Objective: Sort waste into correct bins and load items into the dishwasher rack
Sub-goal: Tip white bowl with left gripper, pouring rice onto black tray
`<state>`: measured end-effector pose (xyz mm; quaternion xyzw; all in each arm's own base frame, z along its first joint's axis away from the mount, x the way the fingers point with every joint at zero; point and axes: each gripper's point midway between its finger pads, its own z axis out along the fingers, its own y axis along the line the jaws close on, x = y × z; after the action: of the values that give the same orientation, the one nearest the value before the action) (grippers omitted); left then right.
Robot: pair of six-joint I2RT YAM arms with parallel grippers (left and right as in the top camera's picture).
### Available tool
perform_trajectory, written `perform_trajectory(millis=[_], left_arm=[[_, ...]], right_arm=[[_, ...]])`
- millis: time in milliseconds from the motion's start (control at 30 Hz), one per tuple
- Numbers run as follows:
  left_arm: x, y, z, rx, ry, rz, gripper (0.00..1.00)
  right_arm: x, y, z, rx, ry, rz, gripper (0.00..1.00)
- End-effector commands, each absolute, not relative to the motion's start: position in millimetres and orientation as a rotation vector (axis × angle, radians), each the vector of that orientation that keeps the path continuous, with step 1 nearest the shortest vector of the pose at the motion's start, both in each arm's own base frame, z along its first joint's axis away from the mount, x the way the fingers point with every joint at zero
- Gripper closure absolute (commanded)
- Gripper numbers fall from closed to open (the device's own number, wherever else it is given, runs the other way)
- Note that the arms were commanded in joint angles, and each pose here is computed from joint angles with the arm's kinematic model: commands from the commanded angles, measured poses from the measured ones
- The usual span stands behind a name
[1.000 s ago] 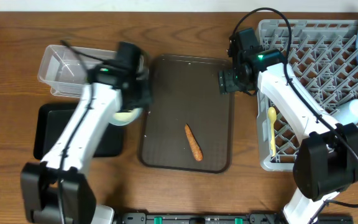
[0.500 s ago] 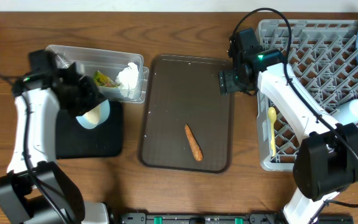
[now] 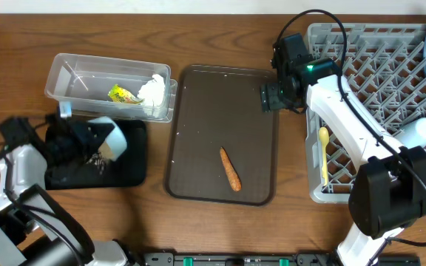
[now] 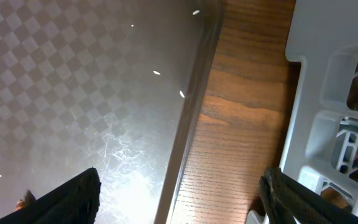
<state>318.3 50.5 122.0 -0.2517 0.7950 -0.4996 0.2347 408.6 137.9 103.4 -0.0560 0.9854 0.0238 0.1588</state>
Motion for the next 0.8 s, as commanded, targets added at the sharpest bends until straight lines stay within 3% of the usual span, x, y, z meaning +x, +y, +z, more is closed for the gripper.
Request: perform_trajectory(millis=[0, 533, 767], left_arm=[[310.7, 49.1, 141.1, -0.649, 2.017, -1.511, 0.94], [308.1, 58.7, 169.8, -0.691, 1.821, -1.691, 0.94], [308.2, 59.8, 167.1, -1.016, 1.797, -1.859, 0.93]], right_arm=[[409.2, 134.3, 99.1, -0.174, 2.825, 0.042, 0.19], [409.0, 133.9, 99.1, -0.178, 2.826, 0.040, 0.19], [408.7, 133.8, 99.0, -0.178, 2.827, 0.040, 0.19]])
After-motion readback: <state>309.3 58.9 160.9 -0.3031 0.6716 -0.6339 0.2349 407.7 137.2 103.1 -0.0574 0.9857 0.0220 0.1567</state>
